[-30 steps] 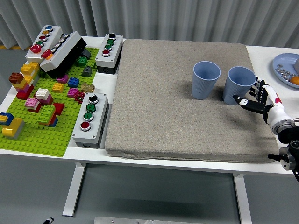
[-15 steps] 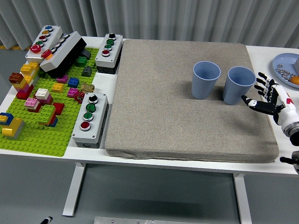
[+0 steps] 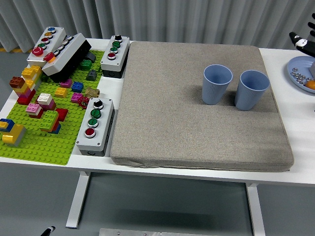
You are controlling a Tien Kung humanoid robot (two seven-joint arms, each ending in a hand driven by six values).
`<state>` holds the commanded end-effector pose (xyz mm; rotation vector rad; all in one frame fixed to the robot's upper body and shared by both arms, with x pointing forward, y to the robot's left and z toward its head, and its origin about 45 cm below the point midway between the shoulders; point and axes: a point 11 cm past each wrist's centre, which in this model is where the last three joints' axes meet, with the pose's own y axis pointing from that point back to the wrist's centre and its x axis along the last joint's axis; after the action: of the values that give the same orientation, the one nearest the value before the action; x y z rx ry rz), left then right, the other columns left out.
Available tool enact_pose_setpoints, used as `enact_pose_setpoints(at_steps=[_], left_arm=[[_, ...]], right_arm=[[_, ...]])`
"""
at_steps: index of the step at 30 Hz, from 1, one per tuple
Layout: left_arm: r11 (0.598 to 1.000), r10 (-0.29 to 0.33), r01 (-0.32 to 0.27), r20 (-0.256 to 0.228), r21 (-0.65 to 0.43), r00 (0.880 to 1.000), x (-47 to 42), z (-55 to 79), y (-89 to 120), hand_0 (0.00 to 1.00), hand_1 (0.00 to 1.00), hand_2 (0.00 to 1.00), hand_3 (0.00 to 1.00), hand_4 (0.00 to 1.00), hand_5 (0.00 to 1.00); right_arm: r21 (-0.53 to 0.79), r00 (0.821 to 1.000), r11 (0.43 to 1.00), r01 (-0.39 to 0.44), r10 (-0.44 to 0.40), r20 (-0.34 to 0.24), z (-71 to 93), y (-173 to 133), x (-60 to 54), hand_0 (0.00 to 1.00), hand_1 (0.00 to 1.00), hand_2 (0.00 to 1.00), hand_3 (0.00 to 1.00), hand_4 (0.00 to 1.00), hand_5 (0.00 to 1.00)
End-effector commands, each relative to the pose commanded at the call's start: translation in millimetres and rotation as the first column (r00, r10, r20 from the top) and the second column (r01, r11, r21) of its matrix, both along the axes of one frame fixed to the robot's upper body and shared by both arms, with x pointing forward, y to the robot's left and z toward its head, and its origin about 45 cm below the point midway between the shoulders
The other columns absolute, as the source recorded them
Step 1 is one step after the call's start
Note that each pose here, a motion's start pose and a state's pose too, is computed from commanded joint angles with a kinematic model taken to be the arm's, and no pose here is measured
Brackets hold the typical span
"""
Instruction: Pick cup pour cup place
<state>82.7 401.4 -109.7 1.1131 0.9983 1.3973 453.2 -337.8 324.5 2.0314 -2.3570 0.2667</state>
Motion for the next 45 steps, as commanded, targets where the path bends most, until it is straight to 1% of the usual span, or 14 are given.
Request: enact_pose_setpoints(at_steps=[3, 4, 9, 10, 11, 14, 15, 16, 18, 20, 21, 22, 26, 45], left_arm=[[1.0, -0.003, 0.003, 0.0, -0.003, 1.0, 0.8, -0.2, -1, 0.837, 0.808, 0.883, 0.804, 0.636, 0.998], [1.0, -0.004, 0.004, 0.0, -0.003, 1.0, 0.9, -0.3, -2, 0.837, 0.808, 0.883, 0.804, 0.636, 0.998], [1.0, -0.007, 0.007, 0.001, -0.007, 1.0, 1.9, -0.7, -4, 0.837, 0.808, 0.883, 0.804, 0.636, 0.998], [1.0, -0.008, 0.008, 0.0, -0.008, 1.0, 1.9, -0.8, -4, 0.837, 0.808, 0.883, 0.805, 0.635, 0.998], [1.0, -0.012, 0.012, -0.001, -0.009, 1.0, 1.8, -0.9, -4, 0.837, 0.808, 0.883, 0.805, 0.635, 0.998], [1.0, -0.015, 0.015, -0.004, -0.01, 1.0, 1.0, -1.2, -5, 0.837, 0.808, 0.883, 0.805, 0.635, 0.998], [1.0, -0.015, 0.015, -0.005, -0.01, 1.0, 0.7, -1.3, -5, 0.837, 0.808, 0.883, 0.805, 0.635, 0.998], [1.0, -0.015, 0.015, -0.005, -0.01, 1.0, 0.5, -1.3, -5, 0.837, 0.808, 0.883, 0.804, 0.635, 0.998], [1.0, -0.02, 0.02, -0.009, -0.01, 1.0, -0.2, -1.4, -5, 0.837, 0.808, 0.883, 0.804, 0.635, 0.998], [1.0, -0.021, 0.021, -0.01, -0.01, 1.0, -0.6, -1.5, -5, 0.837, 0.808, 0.883, 0.804, 0.635, 0.998], [1.0, -0.022, 0.021, -0.011, -0.01, 1.0, -1.1, -1.5, -5, 0.837, 0.808, 0.883, 0.804, 0.635, 0.998], [1.0, -0.021, 0.021, -0.012, -0.011, 1.0, -1.7, -1.6, -5, 0.837, 0.808, 0.883, 0.803, 0.635, 0.998], [1.0, -0.021, 0.021, -0.012, -0.011, 1.0, -2.1, -1.7, -5, 0.837, 0.808, 0.883, 0.803, 0.635, 0.998], [1.0, -0.016, 0.016, -0.007, -0.01, 1.0, -1.2, -1.6, -5, 0.838, 0.808, 0.883, 0.804, 0.634, 0.998]], right_arm=[[0.09, 0.999, 0.996, 0.023, -0.026, 0.022, 2.5, -3, 6.3, 0.938, 0.843, 0.853, 0.867, 0.841, 0.365], [0.112, 0.999, 0.993, 0.029, -0.031, 0.021, 1.1, -3, 7.2, 0.934, 0.832, 0.814, 0.841, 0.848, 0.559], [0.174, 0.997, 0.982, 0.069, -0.073, 0.016, -8.1, -6, 10.8, 0.934, 0.832, 0.814, 0.841, 0.848, 0.559], [0.187, 0.995, 0.979, 0.086, -0.092, 0.024, -8.1, -9, 11.0, 0.9, 0.787, 0.77, 0.804, 0.834, 0.998], [0.209, 0.991, 0.971, 0.118, -0.129, 0.041, -8.4, -13, 10.4, 0.9, 0.787, 0.77, 0.804, 0.834, 0.998], [0.245, 0.979, 0.954, 0.171, -0.193, 0.069, -12.4, -16, 7.5, 0.9, 0.787, 0.77, 0.804, 0.834, 0.998], [0.257, 0.971, 0.946, 0.197, -0.224, 0.08, -14.8, -16, 5.6, 0.9, 0.787, 0.77, 0.804, 0.834, 0.998], [0.261, 0.963, 0.939, 0.223, -0.254, 0.092, -15.2, -18, 3.8, 0.942, 0.852, 0.886, 0.886, 0.805, 0.998], [0.281, 0.947, 0.921, 0.269, -0.306, 0.097, -26.5, -12, -0.3, 0.942, 0.852, 0.886, 0.886, 0.805, 0.998], [0.286, 0.926, 0.907, 0.31, -0.356, 0.127, -28.1, -12, -4.6, 0.942, 0.852, 0.886, 0.886, 0.805, 0.998], [0.287, 0.927, 0.91, 0.3, -0.35, 0.138, -31.0, -6, -5.5, 0.942, 0.852, 0.886, 0.886, 0.805, 0.998], [0.281, 0.93, 0.914, 0.293, -0.341, 0.14, -33.9, -2, -6.1, 0.953, 0.862, 0.915, 0.908, 0.793, 0.998], [0.272, 0.937, 0.919, 0.284, -0.326, 0.122, -38.3, 3, -6.0, 0.953, 0.862, 0.915, 0.908, 0.793, 0.998], [0.26, 0.938, 0.92, 0.292, -0.328, 0.109, -36.6, -1, -6.3, 0.957, 0.855, 0.905, 0.906, 0.778, 0.998]])
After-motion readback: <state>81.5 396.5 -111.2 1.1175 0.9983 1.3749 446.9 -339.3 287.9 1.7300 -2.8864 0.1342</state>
